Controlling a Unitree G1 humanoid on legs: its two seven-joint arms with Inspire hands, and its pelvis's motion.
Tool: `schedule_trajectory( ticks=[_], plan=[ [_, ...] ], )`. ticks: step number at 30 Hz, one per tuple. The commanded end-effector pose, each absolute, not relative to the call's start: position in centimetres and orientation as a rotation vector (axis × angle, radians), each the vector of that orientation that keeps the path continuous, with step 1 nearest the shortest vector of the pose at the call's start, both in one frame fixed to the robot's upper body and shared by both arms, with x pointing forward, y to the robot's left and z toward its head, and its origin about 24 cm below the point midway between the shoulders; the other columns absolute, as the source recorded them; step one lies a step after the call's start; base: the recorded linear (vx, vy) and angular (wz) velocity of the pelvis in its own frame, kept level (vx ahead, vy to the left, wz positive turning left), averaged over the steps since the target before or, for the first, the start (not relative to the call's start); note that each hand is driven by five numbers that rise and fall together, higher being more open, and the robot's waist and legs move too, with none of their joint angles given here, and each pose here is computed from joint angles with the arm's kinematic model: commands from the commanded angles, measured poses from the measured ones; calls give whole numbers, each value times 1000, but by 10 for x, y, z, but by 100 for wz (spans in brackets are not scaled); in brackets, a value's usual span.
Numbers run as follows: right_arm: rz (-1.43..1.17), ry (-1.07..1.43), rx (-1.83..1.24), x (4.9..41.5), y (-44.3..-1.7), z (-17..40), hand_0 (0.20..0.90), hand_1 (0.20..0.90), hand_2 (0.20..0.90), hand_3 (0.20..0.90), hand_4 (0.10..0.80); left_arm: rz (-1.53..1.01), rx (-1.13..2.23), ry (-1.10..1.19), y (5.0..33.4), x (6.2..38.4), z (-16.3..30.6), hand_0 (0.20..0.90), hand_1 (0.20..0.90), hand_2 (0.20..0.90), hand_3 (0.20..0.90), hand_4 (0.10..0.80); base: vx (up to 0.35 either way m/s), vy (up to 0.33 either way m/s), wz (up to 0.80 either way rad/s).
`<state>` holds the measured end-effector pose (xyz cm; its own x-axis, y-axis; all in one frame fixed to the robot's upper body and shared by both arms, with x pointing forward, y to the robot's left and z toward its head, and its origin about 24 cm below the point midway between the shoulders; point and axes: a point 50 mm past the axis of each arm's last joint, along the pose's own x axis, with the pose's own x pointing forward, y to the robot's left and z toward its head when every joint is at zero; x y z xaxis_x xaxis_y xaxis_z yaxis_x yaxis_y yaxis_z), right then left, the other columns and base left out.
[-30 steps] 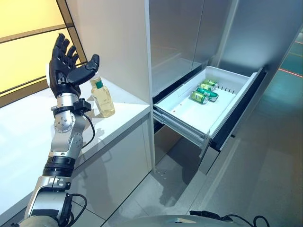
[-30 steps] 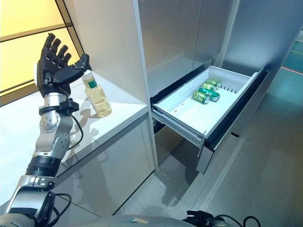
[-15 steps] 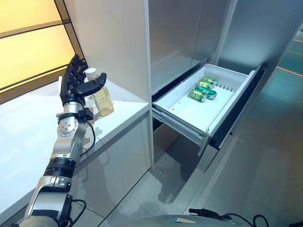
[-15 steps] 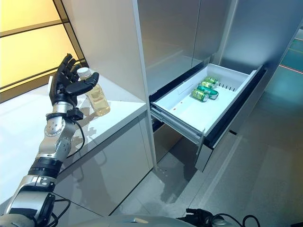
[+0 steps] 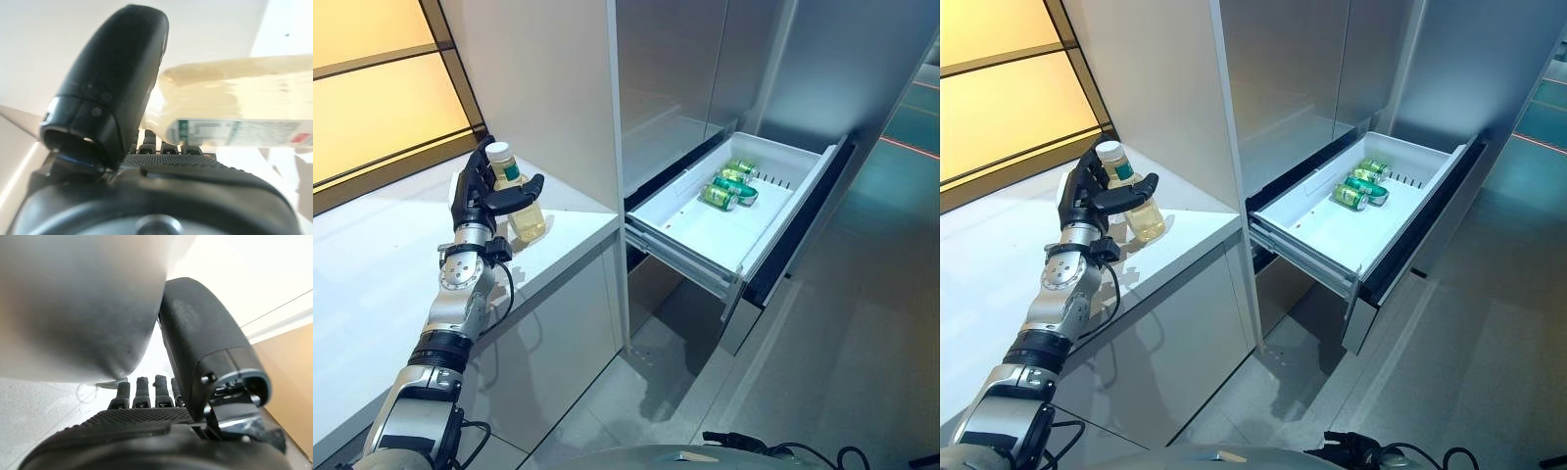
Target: Put drinks into fridge and close the fridge
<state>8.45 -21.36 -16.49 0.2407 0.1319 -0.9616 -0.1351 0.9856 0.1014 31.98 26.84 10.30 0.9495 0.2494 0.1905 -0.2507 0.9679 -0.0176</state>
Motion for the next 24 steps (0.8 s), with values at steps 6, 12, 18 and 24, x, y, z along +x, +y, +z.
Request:
schedule_trajectory(
  ticks=[6,12,18,24],
  plan=[
    [221,1404,-48,64,-221,-168,900,900,900,900,800,290,126,-368,281,334,153,900,900,900,900,800,16,18,-7],
    [221,1405,-52,63,-222,-168,900,900,900,900,800,306,112,-372,283,334,152,900,900,900,900,800,9,9,-3],
    [220,1405,-55,62,-223,-168,900,900,900,900,800,309,102,-377,282,335,153,900,900,900,900,800,0,0,0],
    [221,1409,-58,61,-225,-168,900,900,900,900,800,307,112,-383,279,336,154,738,738,738,711,611,0,0,0]
  ],
)
